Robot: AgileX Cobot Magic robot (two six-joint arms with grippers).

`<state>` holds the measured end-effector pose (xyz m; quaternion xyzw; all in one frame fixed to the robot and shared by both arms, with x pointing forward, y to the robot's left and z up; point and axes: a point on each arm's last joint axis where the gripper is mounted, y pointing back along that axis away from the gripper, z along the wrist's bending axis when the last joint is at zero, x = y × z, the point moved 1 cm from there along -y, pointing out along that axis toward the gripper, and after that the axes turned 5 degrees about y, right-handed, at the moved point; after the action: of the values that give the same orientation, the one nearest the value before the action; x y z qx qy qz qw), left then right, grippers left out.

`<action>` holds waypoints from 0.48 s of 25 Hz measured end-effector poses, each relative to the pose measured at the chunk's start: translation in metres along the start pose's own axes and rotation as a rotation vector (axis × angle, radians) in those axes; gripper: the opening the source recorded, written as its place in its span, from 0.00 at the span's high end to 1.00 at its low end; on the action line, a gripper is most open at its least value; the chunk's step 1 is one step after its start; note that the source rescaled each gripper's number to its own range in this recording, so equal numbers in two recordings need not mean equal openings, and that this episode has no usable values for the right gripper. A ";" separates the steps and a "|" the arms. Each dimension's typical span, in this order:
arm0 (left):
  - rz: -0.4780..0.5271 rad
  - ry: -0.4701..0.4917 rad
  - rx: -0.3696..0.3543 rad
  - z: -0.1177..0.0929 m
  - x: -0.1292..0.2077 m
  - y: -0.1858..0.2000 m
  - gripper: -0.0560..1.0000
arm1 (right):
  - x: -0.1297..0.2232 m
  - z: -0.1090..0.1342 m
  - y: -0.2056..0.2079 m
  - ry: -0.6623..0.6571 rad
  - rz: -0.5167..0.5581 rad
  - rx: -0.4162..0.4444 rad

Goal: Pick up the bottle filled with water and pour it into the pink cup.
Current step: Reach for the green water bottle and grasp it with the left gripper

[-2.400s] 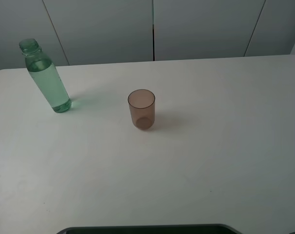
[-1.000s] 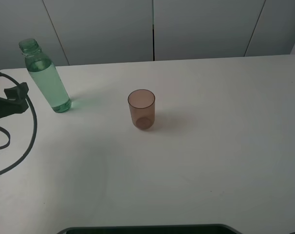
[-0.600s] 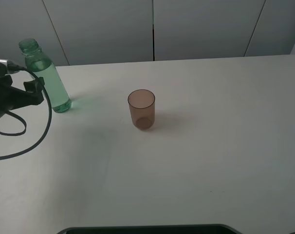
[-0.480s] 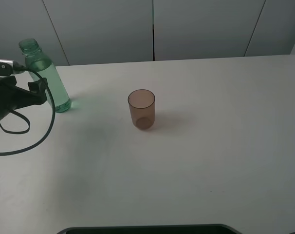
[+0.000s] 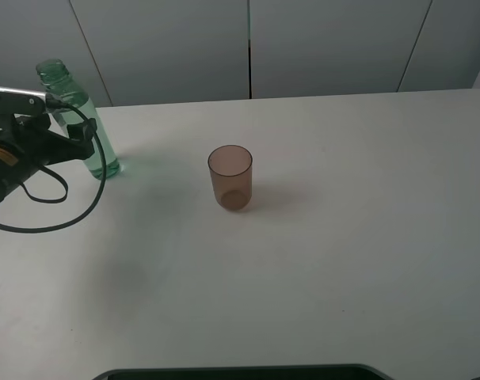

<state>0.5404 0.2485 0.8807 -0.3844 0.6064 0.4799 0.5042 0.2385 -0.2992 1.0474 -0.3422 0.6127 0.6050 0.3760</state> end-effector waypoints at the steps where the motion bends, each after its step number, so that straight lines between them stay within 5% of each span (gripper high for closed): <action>1: -0.003 -0.001 0.002 0.000 -0.001 -0.002 0.07 | 0.000 0.000 0.000 0.000 0.000 0.000; 12: -0.053 -0.002 0.047 -0.001 -0.008 -0.029 0.07 | 0.000 0.000 0.000 0.000 0.000 0.000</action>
<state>0.5696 0.2399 0.8826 -0.3881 0.6065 0.4524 0.5261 0.2385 -0.2992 1.0474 -0.3422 0.6127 0.6050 0.3760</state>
